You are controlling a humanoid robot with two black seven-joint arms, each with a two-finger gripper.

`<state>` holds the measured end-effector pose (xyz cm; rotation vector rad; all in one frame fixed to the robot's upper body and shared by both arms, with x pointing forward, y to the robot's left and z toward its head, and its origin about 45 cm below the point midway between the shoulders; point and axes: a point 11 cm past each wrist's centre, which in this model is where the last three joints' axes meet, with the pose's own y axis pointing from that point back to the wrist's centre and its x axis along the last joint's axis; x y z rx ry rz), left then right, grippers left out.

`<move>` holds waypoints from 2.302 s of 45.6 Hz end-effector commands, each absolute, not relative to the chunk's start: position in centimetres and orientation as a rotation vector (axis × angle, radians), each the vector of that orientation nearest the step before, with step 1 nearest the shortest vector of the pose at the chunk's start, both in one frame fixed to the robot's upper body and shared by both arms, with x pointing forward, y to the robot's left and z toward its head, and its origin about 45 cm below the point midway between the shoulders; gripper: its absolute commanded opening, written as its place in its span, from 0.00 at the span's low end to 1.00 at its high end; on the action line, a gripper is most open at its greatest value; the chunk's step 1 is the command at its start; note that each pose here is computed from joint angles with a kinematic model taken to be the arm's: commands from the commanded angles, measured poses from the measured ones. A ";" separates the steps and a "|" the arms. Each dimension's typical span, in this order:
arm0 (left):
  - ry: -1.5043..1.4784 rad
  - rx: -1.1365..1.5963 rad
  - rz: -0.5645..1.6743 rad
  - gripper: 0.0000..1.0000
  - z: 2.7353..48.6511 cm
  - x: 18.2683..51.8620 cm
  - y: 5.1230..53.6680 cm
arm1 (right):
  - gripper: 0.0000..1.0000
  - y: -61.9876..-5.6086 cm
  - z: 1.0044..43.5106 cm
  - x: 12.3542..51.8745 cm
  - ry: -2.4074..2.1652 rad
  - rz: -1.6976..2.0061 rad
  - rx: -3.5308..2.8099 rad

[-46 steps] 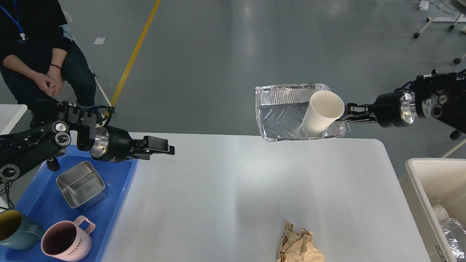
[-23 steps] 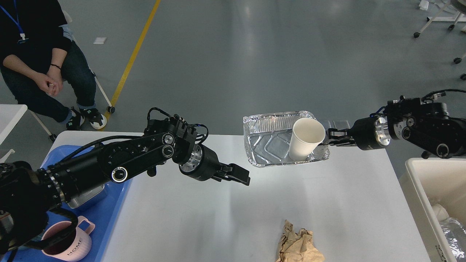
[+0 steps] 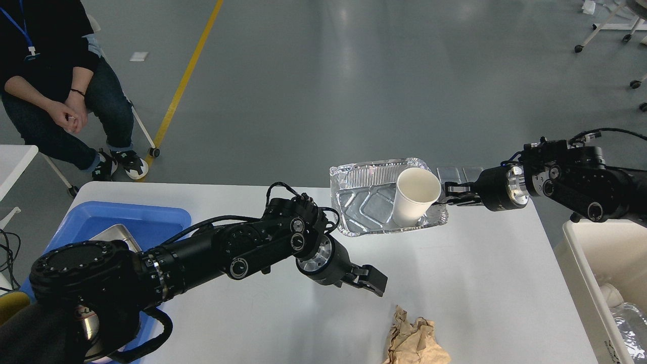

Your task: Tidy desktop

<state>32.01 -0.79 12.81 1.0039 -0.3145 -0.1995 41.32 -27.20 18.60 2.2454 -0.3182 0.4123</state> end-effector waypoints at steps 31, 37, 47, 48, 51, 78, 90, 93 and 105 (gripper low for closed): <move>-0.289 0.913 -0.243 0.97 12.7 30.2 -3.0 | 0.00 -27.0 17.8 41.5 -0.325 0.408 2.238; -0.282 0.913 -0.270 0.97 12.7 29.8 -3.0 | 0.00 -27.0 17.8 41.5 -0.325 0.407 2.236; -0.286 0.946 -0.298 0.97 11.7 29.2 -2.6 | 0.00 -27.1 17.9 41.6 -0.339 0.418 2.237; -0.288 0.950 -0.303 0.97 11.5 29.1 -2.5 | 0.00 -27.1 17.9 41.6 -0.341 0.421 2.236; -0.293 0.975 -0.312 0.97 11.1 28.9 -2.2 | 0.00 -27.1 17.9 41.6 -0.343 0.423 2.236; -0.281 1.037 -0.328 0.95 8.4 27.6 -0.8 | 0.00 -27.5 18.1 41.7 -0.359 0.429 2.233; -0.286 1.041 -0.331 0.79 8.4 27.6 -0.7 | 0.00 -27.8 18.2 41.7 -0.368 0.434 2.230; -0.291 1.043 -0.327 0.71 8.4 27.8 -0.7 | 0.00 -27.8 18.2 41.7 -0.367 0.432 2.230; -0.315 1.027 -0.255 0.30 8.6 28.5 -1.0 | 0.00 -28.0 18.3 41.7 -0.371 0.433 2.228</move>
